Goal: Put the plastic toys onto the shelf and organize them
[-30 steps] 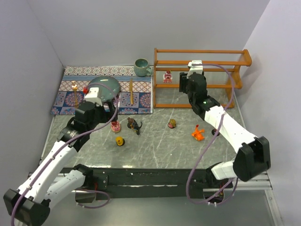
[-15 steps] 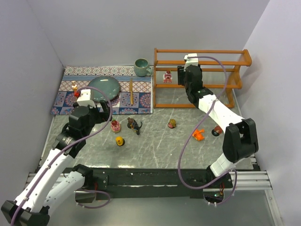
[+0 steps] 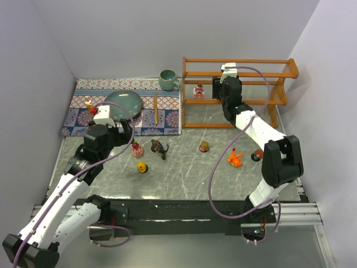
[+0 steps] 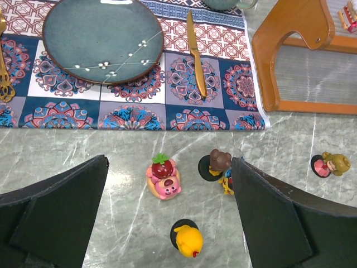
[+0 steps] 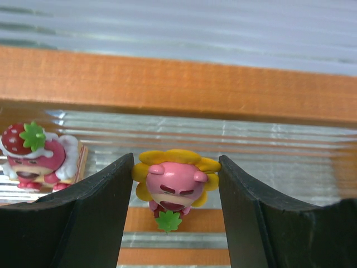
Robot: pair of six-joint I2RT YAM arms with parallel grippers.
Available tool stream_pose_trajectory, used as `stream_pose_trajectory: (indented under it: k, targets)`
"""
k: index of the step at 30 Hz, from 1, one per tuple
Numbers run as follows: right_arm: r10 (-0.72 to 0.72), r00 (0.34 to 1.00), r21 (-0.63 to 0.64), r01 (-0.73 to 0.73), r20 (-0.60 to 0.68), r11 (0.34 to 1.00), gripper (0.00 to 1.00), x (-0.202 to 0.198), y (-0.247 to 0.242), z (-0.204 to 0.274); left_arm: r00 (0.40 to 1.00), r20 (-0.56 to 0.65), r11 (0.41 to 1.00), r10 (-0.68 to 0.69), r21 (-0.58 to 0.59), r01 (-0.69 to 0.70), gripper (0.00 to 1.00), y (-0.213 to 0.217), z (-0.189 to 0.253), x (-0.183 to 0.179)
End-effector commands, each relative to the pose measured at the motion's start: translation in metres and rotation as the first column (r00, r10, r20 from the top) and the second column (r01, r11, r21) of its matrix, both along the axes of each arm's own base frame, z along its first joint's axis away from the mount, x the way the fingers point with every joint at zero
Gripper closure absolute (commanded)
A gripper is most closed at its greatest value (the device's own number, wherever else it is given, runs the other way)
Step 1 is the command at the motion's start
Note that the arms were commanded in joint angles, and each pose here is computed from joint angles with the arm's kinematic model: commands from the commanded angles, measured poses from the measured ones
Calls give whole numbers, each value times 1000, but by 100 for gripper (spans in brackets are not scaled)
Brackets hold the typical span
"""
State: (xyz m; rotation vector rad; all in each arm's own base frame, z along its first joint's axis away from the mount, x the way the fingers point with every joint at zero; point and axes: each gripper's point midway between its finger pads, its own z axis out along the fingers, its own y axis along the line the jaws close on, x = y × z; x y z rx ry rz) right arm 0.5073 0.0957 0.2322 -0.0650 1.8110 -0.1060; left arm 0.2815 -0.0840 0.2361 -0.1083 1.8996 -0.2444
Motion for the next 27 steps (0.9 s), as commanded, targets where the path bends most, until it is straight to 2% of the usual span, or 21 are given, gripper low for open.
stream_pose_trajectory:
  k: [1, 27]
  targets:
    - [2, 996, 45, -6, 93, 999, 92, 12, -1, 20, 999, 35, 1000, -28, -3, 28, 3, -5, 8, 4]
    - [61, 997, -19, -60, 51, 998, 87, 29, 3, -8, 999, 14, 999, -47, 7, 47, 3, -7, 1, 6]
